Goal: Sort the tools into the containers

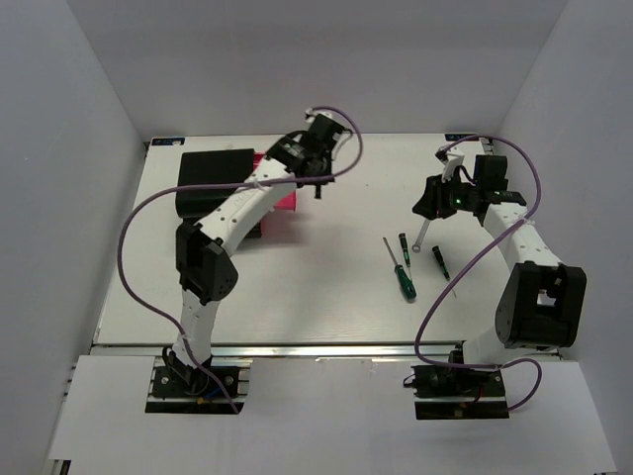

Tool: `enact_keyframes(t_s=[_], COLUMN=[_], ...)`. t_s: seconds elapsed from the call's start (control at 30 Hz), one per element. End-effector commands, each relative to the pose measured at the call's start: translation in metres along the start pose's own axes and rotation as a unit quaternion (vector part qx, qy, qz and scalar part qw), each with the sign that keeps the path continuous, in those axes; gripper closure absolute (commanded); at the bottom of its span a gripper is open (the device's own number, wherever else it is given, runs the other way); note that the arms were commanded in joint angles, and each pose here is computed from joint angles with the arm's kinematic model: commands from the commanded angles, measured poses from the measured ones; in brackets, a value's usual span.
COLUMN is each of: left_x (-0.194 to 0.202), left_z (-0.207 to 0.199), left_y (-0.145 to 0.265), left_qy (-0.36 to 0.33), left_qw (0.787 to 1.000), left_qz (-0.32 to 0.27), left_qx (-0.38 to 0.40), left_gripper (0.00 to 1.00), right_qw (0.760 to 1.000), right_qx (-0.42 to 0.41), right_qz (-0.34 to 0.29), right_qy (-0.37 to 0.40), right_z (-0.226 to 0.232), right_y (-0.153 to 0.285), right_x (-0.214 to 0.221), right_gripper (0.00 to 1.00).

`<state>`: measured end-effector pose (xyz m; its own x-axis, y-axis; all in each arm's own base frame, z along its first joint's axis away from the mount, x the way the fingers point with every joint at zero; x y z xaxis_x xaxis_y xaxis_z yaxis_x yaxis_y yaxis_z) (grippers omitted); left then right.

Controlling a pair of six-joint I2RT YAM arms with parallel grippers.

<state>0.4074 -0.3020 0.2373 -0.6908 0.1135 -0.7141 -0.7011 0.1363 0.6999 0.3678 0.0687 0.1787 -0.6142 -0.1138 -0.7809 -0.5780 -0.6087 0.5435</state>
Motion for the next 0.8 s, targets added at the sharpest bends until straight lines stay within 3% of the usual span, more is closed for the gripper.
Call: enact_keyframes(t_s=[0.0,0.17,0.33,0.4,0.43,0.53,0.63,0.77], left_x=[-0.033,-0.047,-0.024,-0.020,-0.017,-0.020,-0.027,-0.043], left_z=[0.074,0.101,0.122,0.123,0.123,0.124,0.122,0.116], left_y=[0.020,0.019,0.003,0.000,-0.002,-0.001,0.003,0.017], left_qy=[0.012,-0.006,-0.007,-0.009,-0.010,-0.006,0.000,0.015], left_qw=[0.997,0.993,0.991,0.991,0.991,0.991,0.991,0.993], left_qz=[-0.043,-0.058,-0.025,-0.020,-0.016,-0.019,-0.028,-0.049], left_qx=[-0.069,-0.103,-0.129,-0.131,-0.133,-0.135,-0.132,-0.108], left_gripper=[1.00,1.00,0.95,0.85,0.68,0.44,0.34,0.33], right_qw=[1.000,1.000,1.000,1.000,0.999,0.992,0.981,0.968], right_qx=[-0.015,-0.018,-0.004,0.014,0.045,0.107,0.155,0.196], right_qz=[-0.014,-0.010,0.002,0.016,0.025,0.066,0.112,0.155], right_qy=[0.014,0.021,0.017,0.013,0.013,0.010,0.013,0.012], right_z=[0.008,0.008,0.002,-0.006,-0.016,-0.039,-0.055,-0.059], right_y=[0.007,0.007,0.005,0.003,0.004,0.004,0.010,0.023], right_x=[-0.004,-0.001,0.004,0.008,0.008,0.019,0.038,0.067], right_gripper=[0.55,0.57,0.53,0.43,0.42,0.43,0.46,0.47])
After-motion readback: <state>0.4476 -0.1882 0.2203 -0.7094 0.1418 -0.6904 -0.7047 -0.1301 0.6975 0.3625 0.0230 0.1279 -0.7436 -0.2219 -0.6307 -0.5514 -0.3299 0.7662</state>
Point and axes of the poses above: each gripper's point midway between its finger pads, its own y axis back along the fingers, its own z axis along the line the jaws close on, x = y × z, the point moved 3 cm from there along y, back along the fingers, and after that the axes turned 5 degrees about -y, right-handed, at the moved point
